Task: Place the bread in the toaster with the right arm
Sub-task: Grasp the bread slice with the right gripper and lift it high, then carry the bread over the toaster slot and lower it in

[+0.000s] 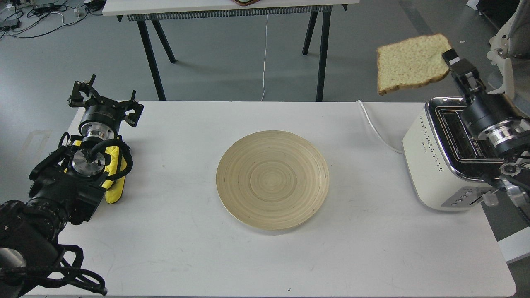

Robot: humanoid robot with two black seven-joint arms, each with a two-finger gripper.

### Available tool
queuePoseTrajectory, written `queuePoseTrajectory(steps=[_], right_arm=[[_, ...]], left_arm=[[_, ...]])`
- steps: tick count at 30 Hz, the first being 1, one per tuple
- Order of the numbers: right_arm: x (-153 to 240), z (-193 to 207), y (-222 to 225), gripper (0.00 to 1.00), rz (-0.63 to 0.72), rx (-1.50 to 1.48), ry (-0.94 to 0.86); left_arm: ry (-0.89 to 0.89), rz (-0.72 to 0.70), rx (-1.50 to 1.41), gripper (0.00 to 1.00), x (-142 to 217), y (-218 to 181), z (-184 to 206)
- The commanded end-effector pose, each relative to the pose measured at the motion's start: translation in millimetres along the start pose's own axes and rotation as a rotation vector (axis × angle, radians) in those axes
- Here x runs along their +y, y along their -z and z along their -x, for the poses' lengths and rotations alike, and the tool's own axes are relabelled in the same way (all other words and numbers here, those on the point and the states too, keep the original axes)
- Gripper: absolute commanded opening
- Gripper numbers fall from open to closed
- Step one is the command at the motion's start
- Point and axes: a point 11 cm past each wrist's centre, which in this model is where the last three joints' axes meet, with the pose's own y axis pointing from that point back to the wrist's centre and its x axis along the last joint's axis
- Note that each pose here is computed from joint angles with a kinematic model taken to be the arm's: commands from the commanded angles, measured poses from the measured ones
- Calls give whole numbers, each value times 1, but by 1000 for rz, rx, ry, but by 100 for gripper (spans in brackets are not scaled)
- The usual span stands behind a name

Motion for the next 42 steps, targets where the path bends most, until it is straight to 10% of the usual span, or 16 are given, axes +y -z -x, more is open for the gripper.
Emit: queuePoseTrajectory(steps=[1,8,42], right_arm=[[18,-59,-8,0,32,142,-45],[58,-100,-31,0,126,349,10],[97,-65,-72,0,249,355,160]], left_arm=[[0,0,0,100,0,0,0],[0,0,0,100,0,0,0],[0,0,0,100,0,0,0]])
